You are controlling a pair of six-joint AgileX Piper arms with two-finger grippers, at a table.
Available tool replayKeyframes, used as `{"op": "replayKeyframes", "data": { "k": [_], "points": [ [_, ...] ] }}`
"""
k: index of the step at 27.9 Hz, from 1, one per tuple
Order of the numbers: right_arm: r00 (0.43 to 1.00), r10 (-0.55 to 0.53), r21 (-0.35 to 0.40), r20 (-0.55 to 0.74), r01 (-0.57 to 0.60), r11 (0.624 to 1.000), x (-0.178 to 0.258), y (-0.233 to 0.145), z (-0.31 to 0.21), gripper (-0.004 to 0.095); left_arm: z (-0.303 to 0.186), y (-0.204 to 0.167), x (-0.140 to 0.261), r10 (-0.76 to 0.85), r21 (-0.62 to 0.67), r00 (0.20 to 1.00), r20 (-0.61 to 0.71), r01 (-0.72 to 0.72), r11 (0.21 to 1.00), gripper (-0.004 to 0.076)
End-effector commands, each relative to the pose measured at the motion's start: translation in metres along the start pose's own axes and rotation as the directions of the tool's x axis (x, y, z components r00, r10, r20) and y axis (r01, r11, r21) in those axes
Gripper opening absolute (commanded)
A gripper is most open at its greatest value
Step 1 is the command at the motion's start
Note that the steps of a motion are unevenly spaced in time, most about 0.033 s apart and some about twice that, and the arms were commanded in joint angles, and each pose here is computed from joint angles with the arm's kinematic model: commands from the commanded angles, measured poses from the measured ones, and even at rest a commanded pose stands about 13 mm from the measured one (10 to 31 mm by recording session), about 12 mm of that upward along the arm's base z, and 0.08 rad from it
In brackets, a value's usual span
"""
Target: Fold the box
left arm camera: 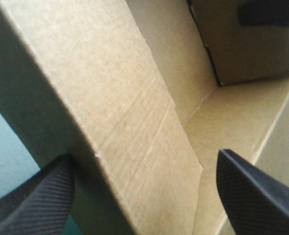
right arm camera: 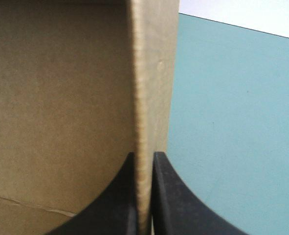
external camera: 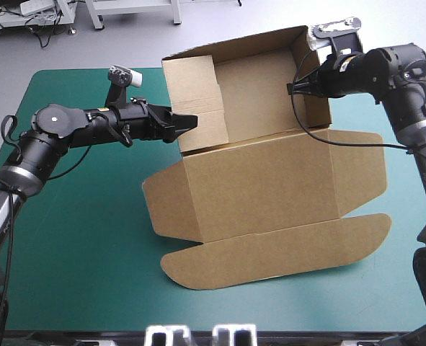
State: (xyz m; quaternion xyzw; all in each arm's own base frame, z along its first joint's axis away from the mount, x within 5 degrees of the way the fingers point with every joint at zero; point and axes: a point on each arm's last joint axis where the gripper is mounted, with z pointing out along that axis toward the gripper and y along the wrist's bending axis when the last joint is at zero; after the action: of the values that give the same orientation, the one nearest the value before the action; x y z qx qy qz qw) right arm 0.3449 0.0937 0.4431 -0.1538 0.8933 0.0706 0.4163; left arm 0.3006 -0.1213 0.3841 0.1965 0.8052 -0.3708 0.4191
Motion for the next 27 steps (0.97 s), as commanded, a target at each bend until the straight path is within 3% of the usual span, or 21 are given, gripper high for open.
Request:
{"op": "replayKeyframes", "data": {
  "k": [1, 13, 18, 19, 20, 21, 27],
  "points": [
    [0.989, 0.053, -0.097, 0.139, -0.039, 0.995, -0.016, 0.021, -0.021, -0.0019, -0.013, -0.011, -0.022, -0.047, -0.042, 0.987, 0.152, 0.054, 0.998, 0.0559],
    [0.992, 0.101, -0.253, 0.075, -0.079, 0.964, -0.014, 0.053, 0.01, -0.0019, -0.016, 0.011, -0.014, -0.056, -0.284, 0.994, 0.09, 0.079, 0.955, 0.0357],
    [0.993, 0.109, -0.349, 0.056, -0.082, 0.933, -0.013, 0.062, 0.021, -0.0019, -0.017, 0.012, -0.011, -0.043, -0.298, 0.998, 0.043, 0.054, 0.953, 0.0191],
    [0.993, 0.107, -0.353, 0.047, -0.084, 0.932, -0.012, 0.062, 0.023, -0.0019, -0.017, 0.012, -0.01, -0.038, -0.302, 0.999, 0.032, 0.046, 0.952, 0.0134],
    [0.995, 0.097, -0.351, 0.024, -0.083, 0.933, -0.01, 0.062, 0.026, -0.0019, -0.017, 0.012, -0.008, -0.034, -0.302, 0.999, 0.014, 0.037, 0.952, 0.0019],
    [0.996, 0.085, -0.34, 0.014, -0.075, 0.938, -0.009, 0.062, 0.028, -0.0019, -0.017, 0.012, -0.008, -0.03, -0.304, 1.0, 0.006, 0.03, 0.952, -0.0008],
    [0.99, 0.042, -0.234, -0.133, -0.072, 0.97, 0.006, 0.053, 0.045, -0.0019, -0.014, 0.013, -0.003, -0.039, -0.297, 0.998, -0.045, 0.024, 0.955, -0.0009]
  ]
}}
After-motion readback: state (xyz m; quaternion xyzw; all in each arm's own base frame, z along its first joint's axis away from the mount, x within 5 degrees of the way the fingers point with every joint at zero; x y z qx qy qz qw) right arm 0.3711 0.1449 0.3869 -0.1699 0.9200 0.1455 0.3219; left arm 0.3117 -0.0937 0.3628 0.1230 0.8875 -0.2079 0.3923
